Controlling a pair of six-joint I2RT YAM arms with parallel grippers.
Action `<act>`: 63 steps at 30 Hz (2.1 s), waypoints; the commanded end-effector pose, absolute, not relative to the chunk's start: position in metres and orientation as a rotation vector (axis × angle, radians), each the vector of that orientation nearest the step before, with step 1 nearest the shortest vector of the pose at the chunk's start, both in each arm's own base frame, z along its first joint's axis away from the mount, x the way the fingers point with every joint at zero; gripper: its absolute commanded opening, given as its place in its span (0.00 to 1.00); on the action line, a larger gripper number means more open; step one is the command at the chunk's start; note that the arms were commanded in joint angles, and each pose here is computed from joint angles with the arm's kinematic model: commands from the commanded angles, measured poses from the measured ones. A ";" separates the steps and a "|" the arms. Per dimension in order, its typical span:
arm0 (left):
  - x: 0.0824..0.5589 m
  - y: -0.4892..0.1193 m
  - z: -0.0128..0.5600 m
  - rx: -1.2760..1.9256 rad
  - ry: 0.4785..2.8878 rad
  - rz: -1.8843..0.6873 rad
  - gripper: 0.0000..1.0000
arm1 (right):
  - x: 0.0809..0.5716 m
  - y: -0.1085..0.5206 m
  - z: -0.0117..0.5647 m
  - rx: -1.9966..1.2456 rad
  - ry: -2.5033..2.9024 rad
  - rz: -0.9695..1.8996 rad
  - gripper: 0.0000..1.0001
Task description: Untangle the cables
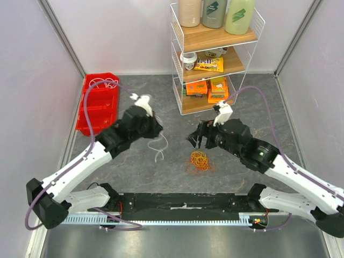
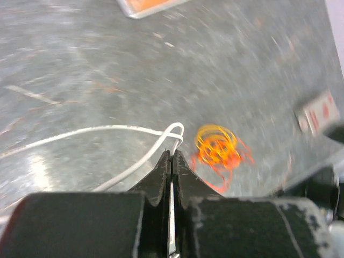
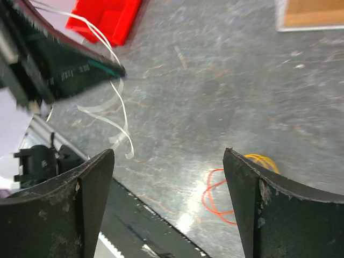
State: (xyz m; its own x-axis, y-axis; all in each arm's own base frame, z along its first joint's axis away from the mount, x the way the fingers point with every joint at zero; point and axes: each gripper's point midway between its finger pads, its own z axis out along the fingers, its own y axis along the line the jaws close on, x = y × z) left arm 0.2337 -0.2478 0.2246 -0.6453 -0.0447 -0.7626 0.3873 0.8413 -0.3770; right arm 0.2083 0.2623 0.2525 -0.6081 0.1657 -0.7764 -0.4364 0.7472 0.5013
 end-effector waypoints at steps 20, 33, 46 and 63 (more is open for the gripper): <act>0.577 0.054 0.307 -0.909 1.375 0.060 0.02 | 0.207 0.193 0.228 -0.178 2.051 0.550 0.91; 0.659 0.130 0.233 -0.686 1.299 0.325 0.02 | 0.213 0.189 0.235 -0.133 2.005 0.549 0.91; 0.678 0.160 0.168 -0.840 1.496 0.247 0.02 | 0.226 0.199 0.222 -0.123 2.039 0.552 0.91; 0.673 0.109 0.124 -1.174 1.699 -0.324 0.02 | 0.215 0.199 0.224 -0.089 2.021 0.642 0.91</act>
